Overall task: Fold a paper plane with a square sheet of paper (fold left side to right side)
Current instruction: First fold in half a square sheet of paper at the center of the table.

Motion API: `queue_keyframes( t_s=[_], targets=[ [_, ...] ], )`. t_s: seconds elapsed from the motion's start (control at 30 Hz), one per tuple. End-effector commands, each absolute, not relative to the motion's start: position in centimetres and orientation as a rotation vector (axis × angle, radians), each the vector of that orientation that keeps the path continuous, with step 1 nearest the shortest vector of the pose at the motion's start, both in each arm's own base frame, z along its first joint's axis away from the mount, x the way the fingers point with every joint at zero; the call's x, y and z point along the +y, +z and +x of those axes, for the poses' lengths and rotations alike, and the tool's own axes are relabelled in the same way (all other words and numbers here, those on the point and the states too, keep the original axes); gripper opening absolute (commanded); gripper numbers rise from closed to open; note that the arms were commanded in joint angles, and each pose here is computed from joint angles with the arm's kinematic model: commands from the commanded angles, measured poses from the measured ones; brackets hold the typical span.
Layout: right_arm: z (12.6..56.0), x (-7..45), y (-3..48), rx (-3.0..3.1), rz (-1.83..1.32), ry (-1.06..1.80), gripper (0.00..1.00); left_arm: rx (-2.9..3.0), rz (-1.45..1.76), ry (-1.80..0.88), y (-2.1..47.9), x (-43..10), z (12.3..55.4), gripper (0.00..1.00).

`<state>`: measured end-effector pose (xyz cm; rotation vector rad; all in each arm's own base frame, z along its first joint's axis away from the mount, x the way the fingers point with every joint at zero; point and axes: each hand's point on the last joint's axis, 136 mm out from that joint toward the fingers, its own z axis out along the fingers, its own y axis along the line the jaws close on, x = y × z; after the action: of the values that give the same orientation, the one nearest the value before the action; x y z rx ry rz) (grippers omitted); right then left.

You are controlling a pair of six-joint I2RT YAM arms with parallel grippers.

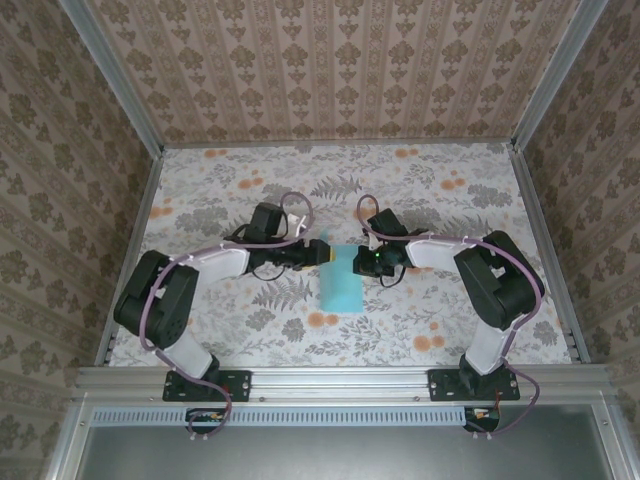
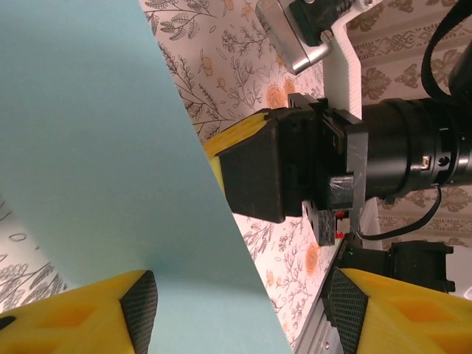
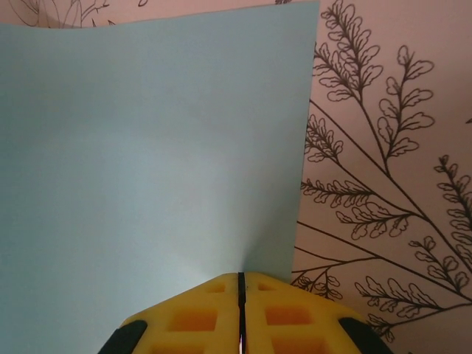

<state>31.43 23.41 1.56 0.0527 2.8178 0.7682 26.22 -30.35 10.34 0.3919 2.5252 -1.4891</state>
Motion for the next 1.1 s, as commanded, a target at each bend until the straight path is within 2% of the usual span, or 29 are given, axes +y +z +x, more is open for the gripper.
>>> queue_keyframes(
  t_s=[0.0,0.23,0.43,0.53,0.63,0.93,1.0,1.07],
  targets=[
    [30.8,23.1,1.7,2.816,0.061,0.762,0.1,2.52,0.4,-1.528,10.3,-31.5,26.6,0.66],
    [31.9,22.2,5.8,2.662,0.119,0.838,0.21,2.546,0.406,-1.517,9.1,-32.3,26.6,0.54],
    [31.7,22.6,8.9,2.563,0.134,1.004,0.37,2.568,0.396,-1.493,8.5,-32.2,26.6,0.31],
    [31.5,23.7,9.6,2.545,0.136,1.121,0.42,2.573,0.392,-1.484,8.3,-32.2,26.6,0.21],
    [31.6,24.6,9.7,2.527,0.163,1.21,0.45,2.577,0.388,-1.478,8.2,-32.1,26.6,0.16],
    [31.3,26.7,8.5,2.555,0.169,1.32,0.44,2.579,0.385,-1.468,8.1,-32.0,26.6,0.14],
    [31.2,27.0,8.4,2.56,0.164,1.329,0.4,2.582,0.384,-1.466,8.0,-32.0,26.6,0.14],
    [31.2,27.0,8.2,2.567,0.161,1.326,0.3,2.584,0.383,-1.464,8.0,-32.0,26.6,0.14]
  ],
)
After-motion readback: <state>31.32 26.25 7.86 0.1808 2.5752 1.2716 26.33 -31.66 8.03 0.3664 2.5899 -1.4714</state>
